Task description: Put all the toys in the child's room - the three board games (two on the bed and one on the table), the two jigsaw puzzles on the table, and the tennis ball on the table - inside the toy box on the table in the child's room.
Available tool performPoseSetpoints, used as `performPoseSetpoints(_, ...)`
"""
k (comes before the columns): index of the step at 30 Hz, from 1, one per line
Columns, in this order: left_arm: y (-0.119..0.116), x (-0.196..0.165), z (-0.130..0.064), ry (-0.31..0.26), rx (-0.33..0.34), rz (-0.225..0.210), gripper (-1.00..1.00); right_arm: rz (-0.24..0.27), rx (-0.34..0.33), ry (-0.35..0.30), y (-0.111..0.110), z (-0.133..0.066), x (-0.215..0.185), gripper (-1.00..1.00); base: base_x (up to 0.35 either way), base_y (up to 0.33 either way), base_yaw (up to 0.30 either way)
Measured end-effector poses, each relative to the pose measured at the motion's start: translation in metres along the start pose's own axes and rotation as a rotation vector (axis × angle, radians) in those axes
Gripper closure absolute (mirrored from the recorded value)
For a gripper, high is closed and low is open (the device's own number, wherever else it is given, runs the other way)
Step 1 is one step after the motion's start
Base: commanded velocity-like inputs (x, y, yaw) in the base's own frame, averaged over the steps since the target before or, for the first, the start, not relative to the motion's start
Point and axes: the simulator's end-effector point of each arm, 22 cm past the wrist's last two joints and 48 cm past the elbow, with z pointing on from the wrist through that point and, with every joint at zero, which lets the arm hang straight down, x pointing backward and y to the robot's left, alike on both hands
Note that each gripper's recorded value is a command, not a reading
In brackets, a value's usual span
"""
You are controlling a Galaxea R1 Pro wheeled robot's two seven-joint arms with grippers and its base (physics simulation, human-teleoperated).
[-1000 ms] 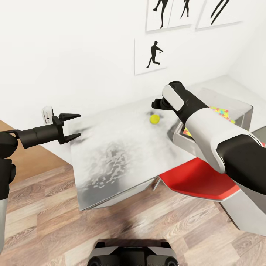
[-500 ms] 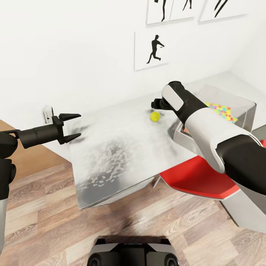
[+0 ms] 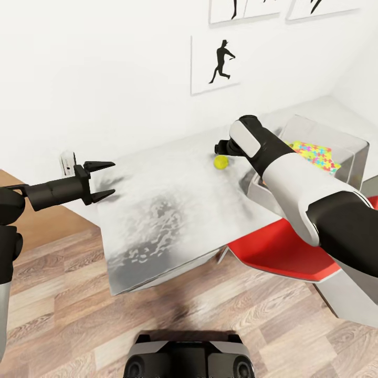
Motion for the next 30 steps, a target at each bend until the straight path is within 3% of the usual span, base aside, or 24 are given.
performPoseSetpoints(10, 0.009, 0.000, 0.004, 0.004, -0.009, -0.010, -1.00, -0.003, -0.001, 0.012, 0.002, 0.009, 0.007, -1.00, 0.000, 0.000, 0.000)
performPoseSetpoints(30, 0.011, 0.000, 0.005, 0.006, -0.011, -0.013, -1.00, -0.002, -0.016, -0.008, 0.008, 0.005, -0.002, -1.00, 0.000, 0.000, 0.000)
